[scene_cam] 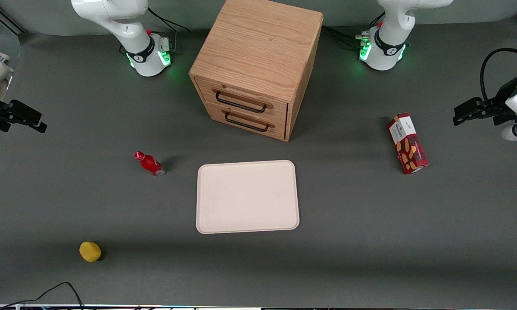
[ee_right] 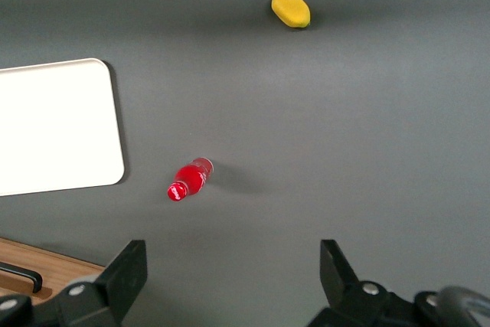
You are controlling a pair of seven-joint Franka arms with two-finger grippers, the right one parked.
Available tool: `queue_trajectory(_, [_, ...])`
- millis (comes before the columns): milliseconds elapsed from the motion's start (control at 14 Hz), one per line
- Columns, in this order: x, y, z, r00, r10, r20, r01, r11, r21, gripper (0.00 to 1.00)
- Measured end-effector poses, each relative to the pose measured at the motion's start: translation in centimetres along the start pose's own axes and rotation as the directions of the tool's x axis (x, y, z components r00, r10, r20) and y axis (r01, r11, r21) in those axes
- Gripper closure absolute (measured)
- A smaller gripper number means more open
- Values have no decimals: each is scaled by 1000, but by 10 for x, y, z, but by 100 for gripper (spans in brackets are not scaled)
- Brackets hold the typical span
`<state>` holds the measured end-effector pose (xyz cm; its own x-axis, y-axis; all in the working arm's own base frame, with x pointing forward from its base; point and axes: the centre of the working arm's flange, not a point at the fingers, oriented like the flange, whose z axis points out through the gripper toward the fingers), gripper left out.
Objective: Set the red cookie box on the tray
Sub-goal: 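Move the left gripper down over the red shortbread box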
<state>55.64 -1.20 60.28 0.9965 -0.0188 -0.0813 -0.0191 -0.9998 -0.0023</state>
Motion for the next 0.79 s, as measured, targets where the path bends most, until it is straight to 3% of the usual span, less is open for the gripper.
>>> queue_trajectory(429, [-4, 8, 0, 999, 12, 37, -12, 1000, 2, 0])
queue_trajectory(786, [-2, 17, 40, 990, 24, 135, -25, 1000, 7, 0])
